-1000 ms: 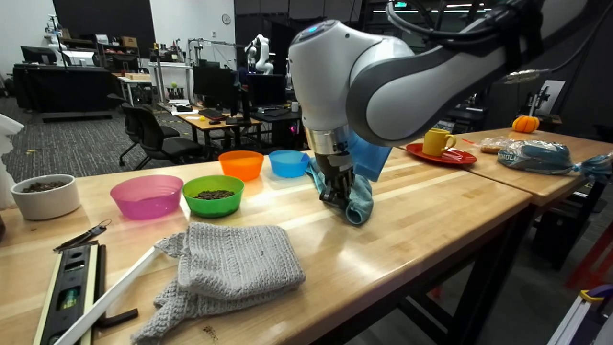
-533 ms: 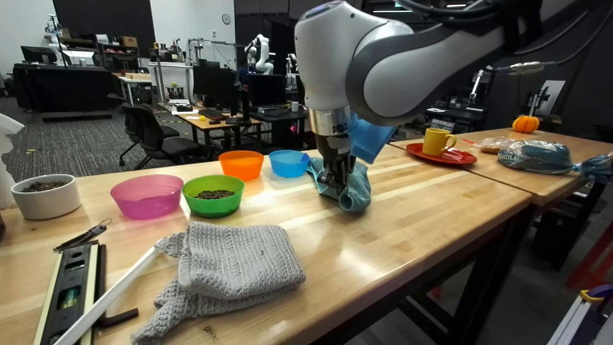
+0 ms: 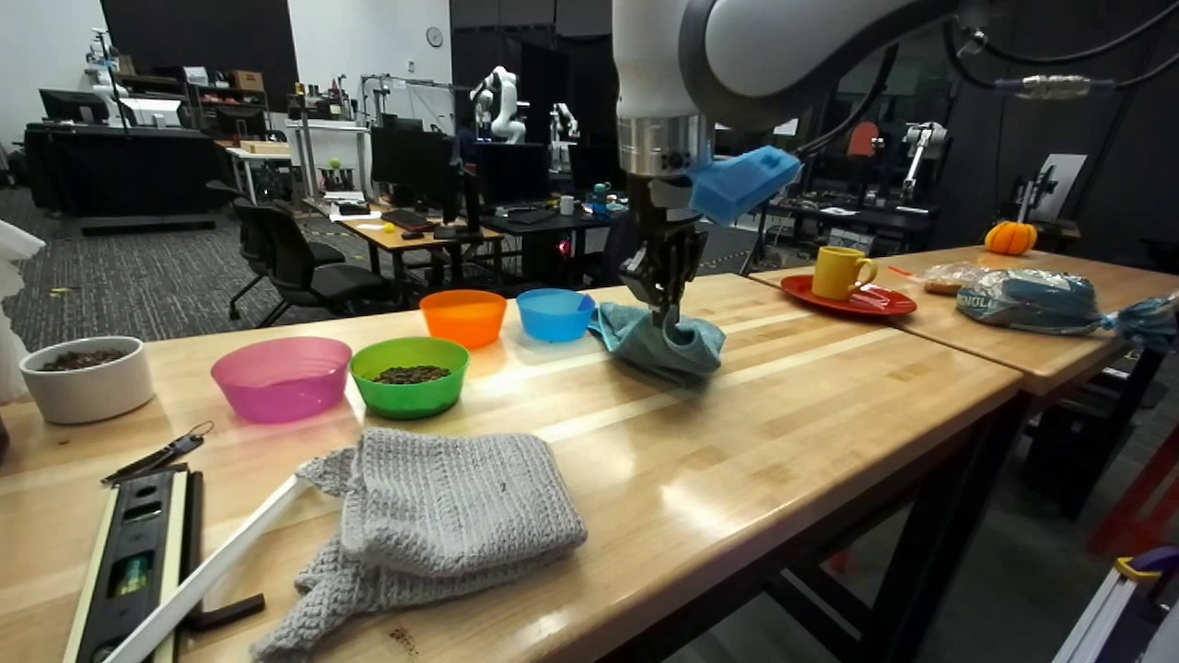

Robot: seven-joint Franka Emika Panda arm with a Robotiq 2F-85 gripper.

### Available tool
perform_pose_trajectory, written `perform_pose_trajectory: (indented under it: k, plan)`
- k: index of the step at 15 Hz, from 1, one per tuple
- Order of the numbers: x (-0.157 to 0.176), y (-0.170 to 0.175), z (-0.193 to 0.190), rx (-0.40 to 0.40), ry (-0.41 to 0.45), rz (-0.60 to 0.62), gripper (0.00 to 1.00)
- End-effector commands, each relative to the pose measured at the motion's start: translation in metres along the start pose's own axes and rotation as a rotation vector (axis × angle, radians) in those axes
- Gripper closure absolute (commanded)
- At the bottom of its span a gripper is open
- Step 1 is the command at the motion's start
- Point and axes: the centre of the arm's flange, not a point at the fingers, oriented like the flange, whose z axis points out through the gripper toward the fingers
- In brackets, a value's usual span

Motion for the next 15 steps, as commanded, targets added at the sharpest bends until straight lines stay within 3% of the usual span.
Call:
perform_pose_trajectory:
  k: [1,4,6,7,10,15]
  plan:
    - [-0.006,-0.002,0.004,0.025,-0.048,-0.021,0.90]
    - [-0.006,-0.001,0.010,0.034,-0.070,-0.021,1.00]
    - [-0.005,-0.003,0.013,0.039,-0.084,-0.031,1.00]
    - [-0.005,-0.005,0.015,0.049,-0.091,-0.036,0.74]
    - [-0.006,-0.017,0.016,0.081,-0.098,-0.041,0.64]
    - [-0.015,-0.041,0.014,0.135,-0.127,-0.054,0.30]
